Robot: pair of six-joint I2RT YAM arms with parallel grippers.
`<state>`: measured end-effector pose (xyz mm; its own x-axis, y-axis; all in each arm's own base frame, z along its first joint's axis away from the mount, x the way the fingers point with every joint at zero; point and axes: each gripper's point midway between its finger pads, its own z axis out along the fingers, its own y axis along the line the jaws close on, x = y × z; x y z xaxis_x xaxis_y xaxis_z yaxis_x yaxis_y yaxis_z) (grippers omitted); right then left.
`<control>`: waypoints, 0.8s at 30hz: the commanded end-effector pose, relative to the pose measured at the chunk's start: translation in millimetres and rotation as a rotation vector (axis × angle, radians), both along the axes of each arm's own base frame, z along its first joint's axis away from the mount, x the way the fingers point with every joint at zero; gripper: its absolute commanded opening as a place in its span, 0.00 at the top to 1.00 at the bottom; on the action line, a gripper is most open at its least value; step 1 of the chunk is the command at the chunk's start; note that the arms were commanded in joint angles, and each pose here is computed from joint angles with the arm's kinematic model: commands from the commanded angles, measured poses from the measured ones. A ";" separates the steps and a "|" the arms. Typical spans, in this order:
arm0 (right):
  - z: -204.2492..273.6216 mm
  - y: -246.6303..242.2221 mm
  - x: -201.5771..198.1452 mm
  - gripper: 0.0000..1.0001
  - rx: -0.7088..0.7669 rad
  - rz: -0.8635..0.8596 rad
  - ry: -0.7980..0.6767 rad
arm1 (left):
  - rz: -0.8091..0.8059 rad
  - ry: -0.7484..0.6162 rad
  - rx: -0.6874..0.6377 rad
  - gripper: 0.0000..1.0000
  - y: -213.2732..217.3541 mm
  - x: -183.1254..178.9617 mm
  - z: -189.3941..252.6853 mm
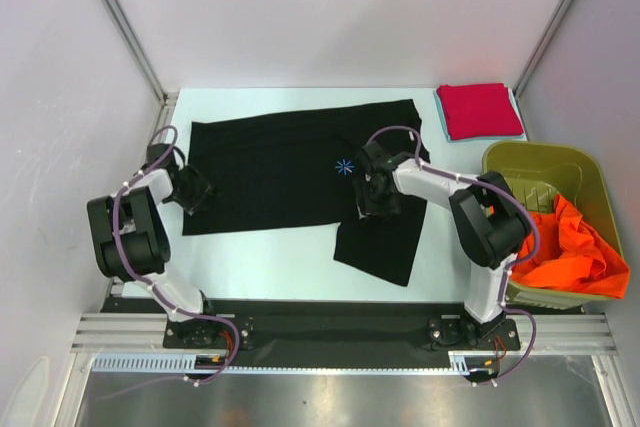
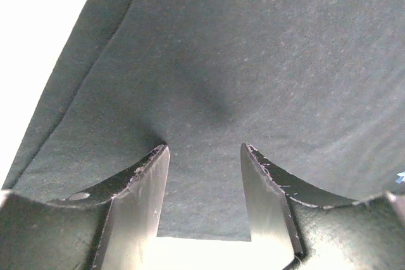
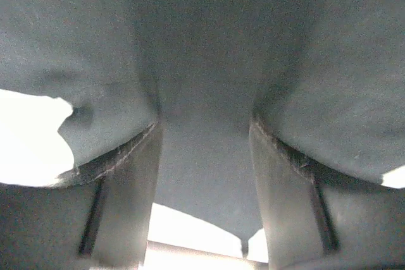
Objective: Fold and stack the t-shirts
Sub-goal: Fold the tshirt
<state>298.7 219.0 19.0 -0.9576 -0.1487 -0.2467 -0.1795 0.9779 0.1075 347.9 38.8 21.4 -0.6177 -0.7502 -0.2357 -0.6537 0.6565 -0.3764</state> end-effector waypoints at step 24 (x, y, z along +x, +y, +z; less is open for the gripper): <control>44.8 -14.5 -146.8 0.36 0.207 -0.088 0.026 | 0.358 0.125 -0.049 0.37 26.5 -143.3 16.0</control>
